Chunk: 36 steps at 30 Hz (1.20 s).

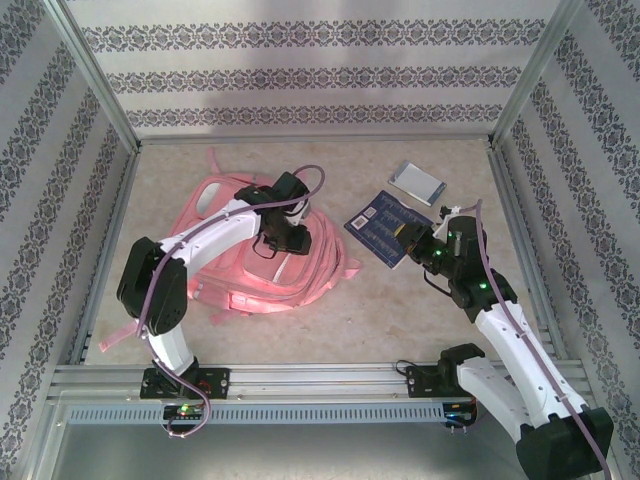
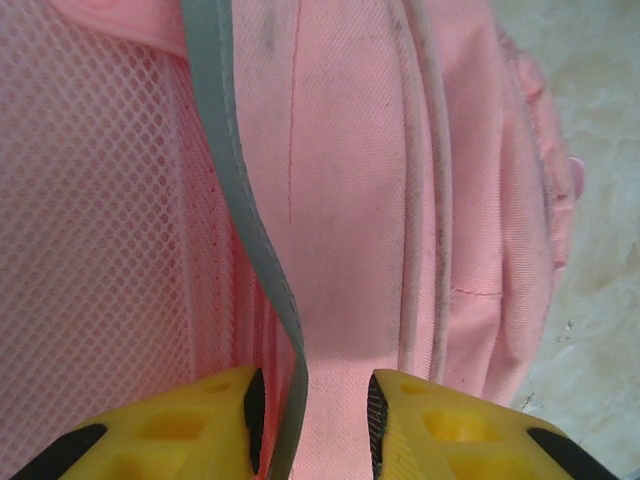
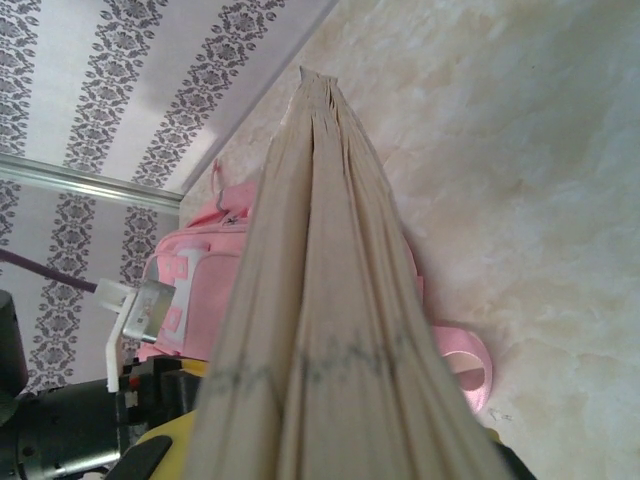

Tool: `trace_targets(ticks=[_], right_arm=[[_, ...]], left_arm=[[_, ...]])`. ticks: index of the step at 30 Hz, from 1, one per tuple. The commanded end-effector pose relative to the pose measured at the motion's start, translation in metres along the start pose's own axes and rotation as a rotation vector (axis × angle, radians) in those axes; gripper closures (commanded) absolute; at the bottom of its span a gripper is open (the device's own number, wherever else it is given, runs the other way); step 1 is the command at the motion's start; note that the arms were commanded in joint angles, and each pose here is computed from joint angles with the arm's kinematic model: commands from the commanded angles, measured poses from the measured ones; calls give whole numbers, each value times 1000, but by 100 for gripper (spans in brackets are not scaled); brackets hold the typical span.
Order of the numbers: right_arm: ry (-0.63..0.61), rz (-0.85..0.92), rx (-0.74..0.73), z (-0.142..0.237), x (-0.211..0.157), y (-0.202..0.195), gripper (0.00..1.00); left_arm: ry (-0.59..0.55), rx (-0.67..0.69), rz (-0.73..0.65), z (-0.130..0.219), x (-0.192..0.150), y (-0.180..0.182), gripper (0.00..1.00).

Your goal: Pack books, pencil case, and school supplies into a backpack

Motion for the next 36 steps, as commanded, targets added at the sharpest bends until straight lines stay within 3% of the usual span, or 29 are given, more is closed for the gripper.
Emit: trace_targets(ticks=[1, 5, 12, 15, 21, 28, 36], right_arm=[[-23, 9, 61, 1, 6, 10, 100], [-16, -1, 57, -2, 3, 6, 100], [-7, -20, 66, -5, 1, 4, 100], [-11, -7, 65, -3, 2, 5, 100], [-22, 34, 50, 5, 4, 8, 100], [-8, 26, 64, 5, -2, 5, 100], [130, 83, 196, -4, -22, 24, 100]], left_arm=[[46, 37, -34, -8, -10, 4, 65], [62, 47, -49, -18, -11, 2, 72], [47, 136, -126, -15, -7, 5, 100], [17, 105, -175, 1, -3, -3, 100], [-98, 29, -244, 65, 11, -17, 100], [-301, -239, -218, 151, 25, -26, 100], [-412, -463, -151, 195, 27, -9, 100]])
Point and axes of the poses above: each hand's point on the last joint's axis, 136 mm out from that joint toward the fingers, its own z axis back along the fingers, its own y axis along the line the jaws close on, x = y × z, the point moved 3 cm from there along z, back along the fingers, and after that the axes turned 3 degrees about z, right-handed, at the moved point
